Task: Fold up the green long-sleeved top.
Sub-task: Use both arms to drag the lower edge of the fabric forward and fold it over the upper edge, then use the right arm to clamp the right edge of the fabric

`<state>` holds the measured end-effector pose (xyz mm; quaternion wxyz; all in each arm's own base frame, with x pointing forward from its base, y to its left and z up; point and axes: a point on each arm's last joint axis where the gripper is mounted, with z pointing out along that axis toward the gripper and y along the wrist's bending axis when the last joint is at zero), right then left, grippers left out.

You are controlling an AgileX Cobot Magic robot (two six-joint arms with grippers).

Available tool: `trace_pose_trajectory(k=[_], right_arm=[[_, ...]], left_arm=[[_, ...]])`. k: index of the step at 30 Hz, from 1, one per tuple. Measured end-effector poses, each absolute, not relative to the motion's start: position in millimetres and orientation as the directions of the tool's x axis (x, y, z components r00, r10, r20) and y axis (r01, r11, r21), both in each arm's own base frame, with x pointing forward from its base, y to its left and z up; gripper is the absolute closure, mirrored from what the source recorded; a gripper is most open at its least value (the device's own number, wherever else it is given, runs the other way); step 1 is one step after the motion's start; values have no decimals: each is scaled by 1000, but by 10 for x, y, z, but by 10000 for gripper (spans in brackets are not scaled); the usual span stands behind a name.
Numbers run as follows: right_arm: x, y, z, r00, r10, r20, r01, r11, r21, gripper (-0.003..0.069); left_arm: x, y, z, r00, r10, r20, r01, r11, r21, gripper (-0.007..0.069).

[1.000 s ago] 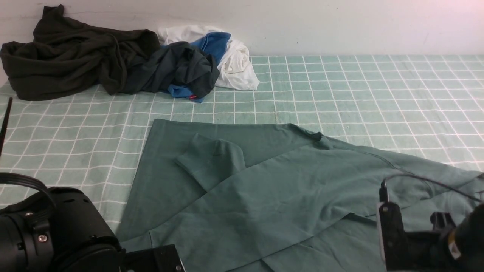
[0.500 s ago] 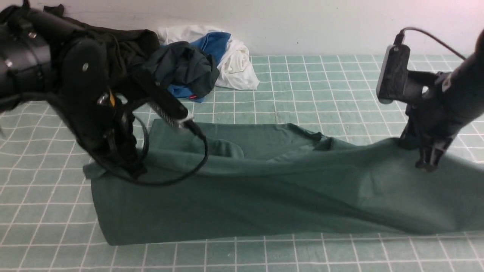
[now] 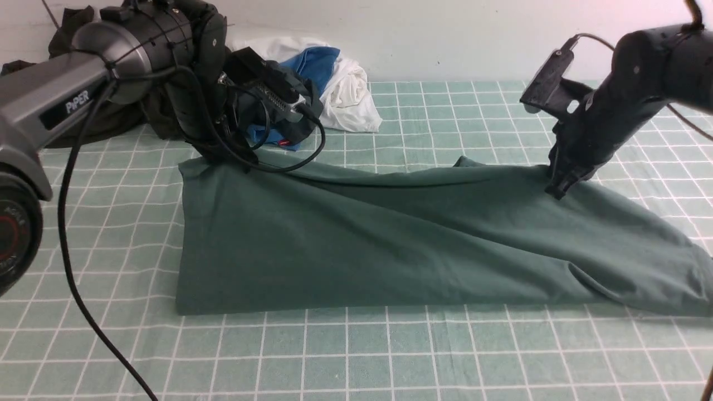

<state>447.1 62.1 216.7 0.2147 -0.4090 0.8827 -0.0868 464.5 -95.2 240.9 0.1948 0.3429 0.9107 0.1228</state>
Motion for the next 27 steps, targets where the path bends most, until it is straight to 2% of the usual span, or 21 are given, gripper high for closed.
trace_pose_trajectory(k=[2, 5, 7, 10, 11, 13, 16, 19, 21, 23, 25, 26, 27], right_arm=[[4523, 615, 2071, -603, -726, -329, -653, 687, -319, 625], [4568, 595, 2051, -647, -665, -375, -590, 747, -307, 538], [4602, 589, 2105, -684, -598, -418, -522, 802, -292, 460], [4611, 584, 2279, -735, -491, -468, -423, 871, -249, 380], [4612, 585, 2294, -735, -491, -468, -424, 871, -248, 380], [4526, 639, 2471, -766, -434, -475, -389, 900, -194, 336], [4408, 805, 2523, -785, -438, -438, -434, 893, -117, 328], [4314, 1079, 2403, -784, -475, -399, -509, 861, -25, 325], [4293, 1251, 2259, -778, -501, -379, -548, 837, 19, 325], [4309, 1396, 2087, -771, -520, -368, -571, 820, 39, 325], [4382, 1487, 1841, -765, -523, -376, -575, 817, 33, 325], [4389, 1489, 1844, -763, -520, -383, -573, 819, 31, 325], [4456, 1504, 1723, -760, -503, -411, -558, 830, 16, 325]], left_arm=[[4719, -973, 2304, -680, 677, -281, 578, 731, 363, 589], [4781, -991, 2196, -671, 680, -295, 577, 729, 369, 533], [4816, -993, 2157, -676, 665, -318, 557, 744, 370, 462], [4841, -970, 2167, -714, 602, -357, 492, 795, 356, 347], [4841, -965, 2169, -723, 588, -362, 479, 805, 350, 338], [4848, -941, 2237, -773, 504, -385, 399, 858, 324, 242], [4834, -932, 2361, -816, 433, -384, 335, 894, 296, 186], [4770, -964, 2466, -847, 403, -346, 322, 908, 269, 185], [4715, -1014, 2499, -858, 401, -320, 333, 910, 247, 212], [4666, -1078, 2525, -861, 412, -299, 354, 907, 229, 258], [4617, -1151, 2539, -858, 432, -276, 381, 898, 220, 337], [4615, -1152, 2538, -859, 432, -275, 382, 898, 218, 345], [4599, -1190, 2537, -857, 440, -268, 394, 895, 209, 404]])
